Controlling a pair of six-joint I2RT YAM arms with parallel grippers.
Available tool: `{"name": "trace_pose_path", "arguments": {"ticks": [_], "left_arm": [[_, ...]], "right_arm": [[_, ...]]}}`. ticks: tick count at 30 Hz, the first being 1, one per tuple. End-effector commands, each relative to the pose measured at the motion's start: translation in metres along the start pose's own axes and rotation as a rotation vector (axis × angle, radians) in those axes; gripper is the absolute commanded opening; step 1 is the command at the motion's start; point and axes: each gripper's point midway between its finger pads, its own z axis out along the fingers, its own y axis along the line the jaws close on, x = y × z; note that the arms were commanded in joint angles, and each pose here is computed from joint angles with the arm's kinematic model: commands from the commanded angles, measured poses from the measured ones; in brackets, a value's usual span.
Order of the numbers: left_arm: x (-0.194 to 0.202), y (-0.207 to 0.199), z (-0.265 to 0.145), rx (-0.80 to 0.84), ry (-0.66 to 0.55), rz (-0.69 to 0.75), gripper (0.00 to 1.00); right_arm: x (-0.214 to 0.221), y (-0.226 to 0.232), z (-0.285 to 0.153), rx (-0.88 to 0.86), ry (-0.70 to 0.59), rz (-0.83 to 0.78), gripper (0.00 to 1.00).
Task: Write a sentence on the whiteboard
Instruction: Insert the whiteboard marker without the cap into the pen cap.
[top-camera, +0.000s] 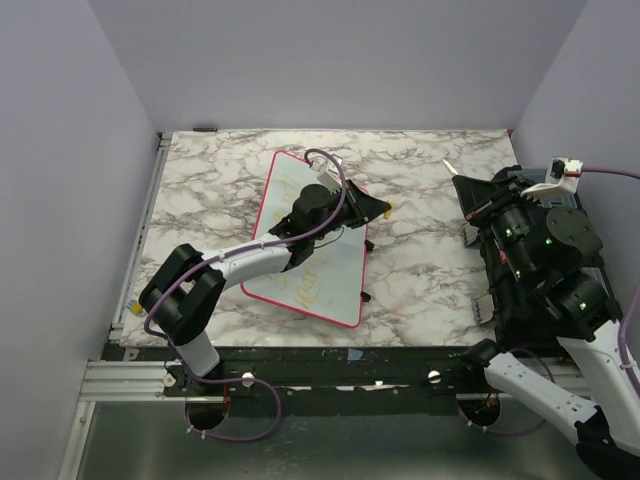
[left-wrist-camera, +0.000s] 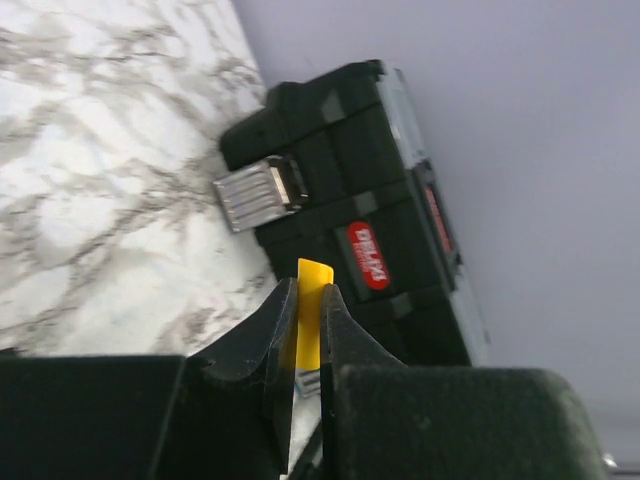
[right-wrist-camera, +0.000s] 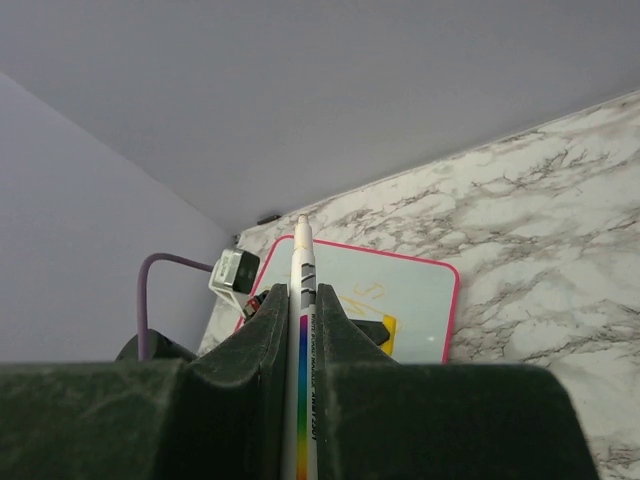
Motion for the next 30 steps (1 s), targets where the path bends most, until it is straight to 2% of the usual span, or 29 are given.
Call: {"name": "trace_pose_path", "arguments": {"ticks": [1,7,14,17,22,24,28,30], "left_arm": [[-0.014,-0.064,-0.012,0.222,-0.035,-0.113,0.00],[-0.037,-0.063,-0.023,0.119,-0.128,-0.316,0.00],[-0.060,-0.073,-0.043,0.104,-0.247,-0.401,0.00],[-0.072,-0.067,-0.062,0.086,-0.352,-0.469,0.00],[-0.080,-0.049,-0.087,-0.046,-0.458,-0.585,0.00],[-0.080,-0.048,-0.093,-0.079,-0.458,-0.619,0.00],[-0.077,-0.044,-0.104,-0.117,-0.448,-0.790,0.00],[-0.073,-0.040,-0.109,-0.187,-0.433,-0.867,0.00]], "right_arm": [[0.011,0.003,-0.004,-0.051,0.032,-0.030,0.01],[0.049,0.015,-0.002,-0.190,0.147,-0.128,0.01],[0.068,0.026,-0.004,-0.313,0.185,-0.185,0.01],[0.073,0.040,-0.011,-0.415,0.200,-0.207,0.01],[0.083,0.052,-0.016,-0.514,0.234,-0.236,0.01],[0.087,0.055,-0.017,-0.543,0.244,-0.248,0.01],[0.092,0.055,-0.016,-0.562,0.246,-0.263,0.01],[0.094,0.054,-0.014,-0.563,0.248,-0.271,0.01]]}}
